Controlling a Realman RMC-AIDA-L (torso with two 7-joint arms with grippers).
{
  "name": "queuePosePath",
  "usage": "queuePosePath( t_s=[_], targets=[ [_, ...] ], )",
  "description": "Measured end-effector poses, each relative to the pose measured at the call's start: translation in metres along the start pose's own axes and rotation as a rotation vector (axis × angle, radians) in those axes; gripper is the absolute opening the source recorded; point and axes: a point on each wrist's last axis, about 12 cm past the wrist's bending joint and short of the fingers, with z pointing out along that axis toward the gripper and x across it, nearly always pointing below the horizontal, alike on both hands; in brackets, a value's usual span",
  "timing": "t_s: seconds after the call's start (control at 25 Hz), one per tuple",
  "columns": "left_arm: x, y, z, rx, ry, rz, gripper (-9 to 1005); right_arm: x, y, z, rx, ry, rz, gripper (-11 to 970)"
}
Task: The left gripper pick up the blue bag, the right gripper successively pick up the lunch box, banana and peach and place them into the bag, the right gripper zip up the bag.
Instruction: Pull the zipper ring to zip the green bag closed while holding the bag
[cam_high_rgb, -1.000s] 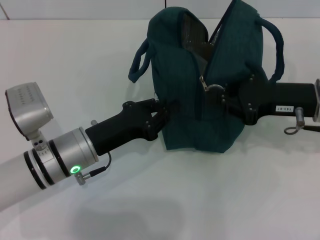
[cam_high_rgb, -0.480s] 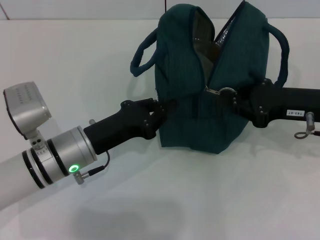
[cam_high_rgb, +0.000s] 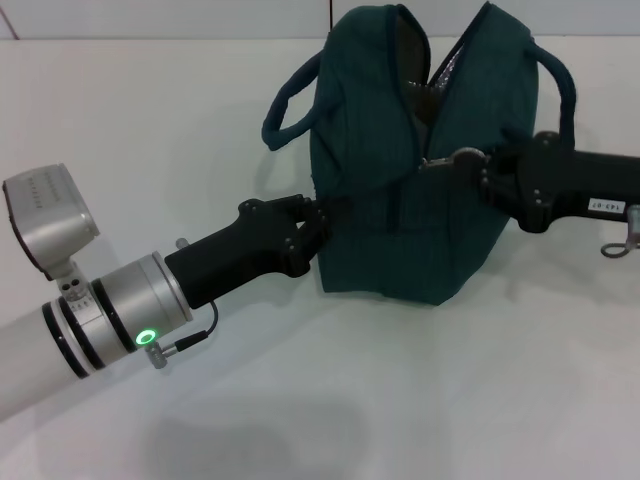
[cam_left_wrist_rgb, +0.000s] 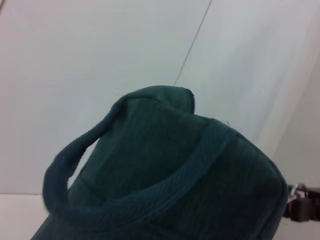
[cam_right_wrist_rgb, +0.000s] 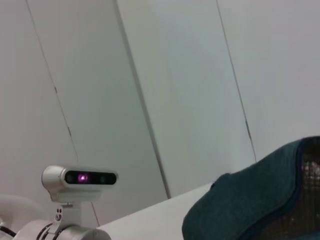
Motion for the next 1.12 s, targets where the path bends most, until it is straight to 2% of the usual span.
queuePosePath(
  t_s=[0.36,0.8,1.0,1.12],
  targets=[
    [0.003,-0.002,0.0,0.005,0.007,-0.003,72,-0.019,-0.005,0.015,-0.033,-0.019,-0.037,8],
    [0.0,-0.011,0.0,0.065,-0.036,0.011,69,-0.021,-0.008,0.021,-0.022,-0.024,-0.038,9],
    [0.0,-0.012,0.003,0.068,-0.042,0.0,162,-0.027,-0.004,0.024,-0.057,-0.062,-0.032,9],
    [0.0,-0.013,0.006,0.068,-0.039,-0.01,318,-0.03,-0.005,0.025,-0.051,-0.081,-0.032,8]
  ],
)
